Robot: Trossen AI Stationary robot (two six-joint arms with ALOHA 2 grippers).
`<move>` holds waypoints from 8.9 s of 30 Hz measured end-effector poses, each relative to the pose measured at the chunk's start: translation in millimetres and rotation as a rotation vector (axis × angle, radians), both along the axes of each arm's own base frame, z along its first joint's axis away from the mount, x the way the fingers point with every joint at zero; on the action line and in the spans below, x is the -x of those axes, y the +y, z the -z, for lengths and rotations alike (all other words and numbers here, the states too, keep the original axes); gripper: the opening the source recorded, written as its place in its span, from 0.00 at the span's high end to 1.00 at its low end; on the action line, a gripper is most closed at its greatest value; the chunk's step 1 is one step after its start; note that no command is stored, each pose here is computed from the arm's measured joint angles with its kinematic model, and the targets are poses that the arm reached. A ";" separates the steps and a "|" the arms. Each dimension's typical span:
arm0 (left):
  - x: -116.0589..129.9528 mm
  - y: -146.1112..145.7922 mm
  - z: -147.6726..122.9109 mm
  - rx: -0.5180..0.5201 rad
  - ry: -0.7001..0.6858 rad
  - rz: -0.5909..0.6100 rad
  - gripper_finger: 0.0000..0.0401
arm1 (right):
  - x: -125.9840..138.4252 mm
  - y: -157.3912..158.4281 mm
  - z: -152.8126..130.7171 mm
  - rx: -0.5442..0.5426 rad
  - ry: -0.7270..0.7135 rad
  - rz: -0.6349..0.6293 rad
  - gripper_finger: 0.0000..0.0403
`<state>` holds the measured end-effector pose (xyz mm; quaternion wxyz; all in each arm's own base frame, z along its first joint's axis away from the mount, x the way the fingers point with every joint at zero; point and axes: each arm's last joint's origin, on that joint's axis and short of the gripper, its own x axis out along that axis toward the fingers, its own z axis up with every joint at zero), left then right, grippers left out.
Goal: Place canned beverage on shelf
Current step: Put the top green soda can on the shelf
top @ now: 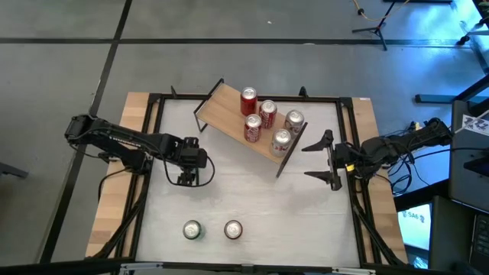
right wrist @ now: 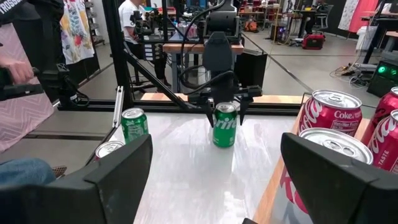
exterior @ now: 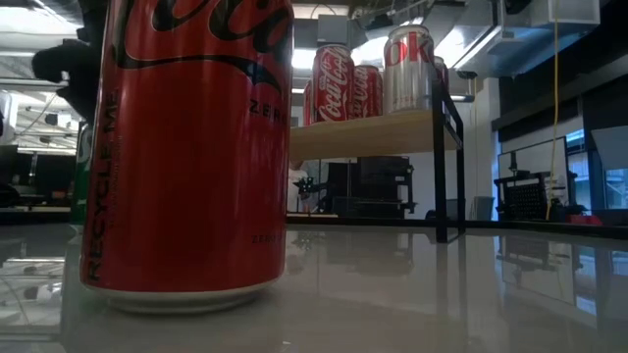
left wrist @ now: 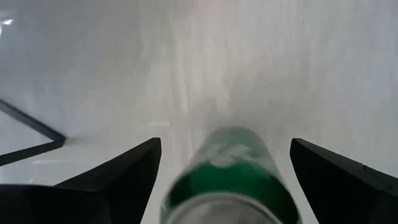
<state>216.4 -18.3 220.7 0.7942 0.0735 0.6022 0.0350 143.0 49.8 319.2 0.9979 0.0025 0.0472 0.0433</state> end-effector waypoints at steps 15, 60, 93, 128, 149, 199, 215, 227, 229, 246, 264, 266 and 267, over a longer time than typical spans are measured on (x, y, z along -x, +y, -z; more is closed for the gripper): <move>-20.0 -1.1 -64.2 0.013 -0.199 -0.080 0.14 | 0.0 0.0 0.1 0.000 0.001 -0.001 0.13; 19.2 -2.7 -67.7 0.138 0.071 -0.800 0.14 | 28.0 -11.3 63.6 -0.050 -0.014 -0.006 0.13; 15.9 -2.8 -2.4 0.139 0.037 -0.733 0.14 | 27.7 -11.2 66.5 -0.046 -0.003 -0.006 0.13; 10.9 -3.4 -3.2 0.160 -0.011 -0.719 0.22 | 27.7 -11.2 66.7 -0.044 0.000 -0.006 0.13; -0.9 -10.0 -5.2 0.202 -0.011 -0.064 0.28 | 27.7 -11.2 66.7 -0.036 0.000 -0.006 0.13; -70.1 186.0 -145.0 -0.063 -0.202 -0.283 0.28 | 27.7 -11.2 66.6 -0.035 -0.001 -0.006 0.13; -59.5 187.0 -163.3 0.042 -0.172 -0.288 0.28 | 27.8 -11.2 66.6 -0.035 -0.001 -0.006 0.13; -56.5 184.1 -161.7 0.067 -0.135 -0.304 0.28 | 27.7 -11.2 66.6 -0.035 0.000 -0.006 0.13; -56.0 183.8 -161.4 0.070 -0.130 -0.306 0.28 | 27.7 -11.2 66.7 -0.035 0.000 -0.006 0.13; -57.6 184.7 -161.6 0.062 -0.147 -0.306 0.21 | 27.7 -11.2 66.7 -0.035 0.000 -0.006 0.13; -70.9 189.5 -150.6 0.063 -0.142 -0.329 0.20 | 28.0 -11.3 69.0 -0.025 0.023 -0.006 0.13; -75.1 190.5 -147.2 0.064 -0.139 -0.324 0.20 | 28.0 -11.3 69.0 -0.026 0.023 -0.006 0.13; -75.9 190.6 -146.4 0.064 -0.137 -0.321 0.20 | 28.0 -11.3 69.0 -0.026 0.022 -0.006 0.13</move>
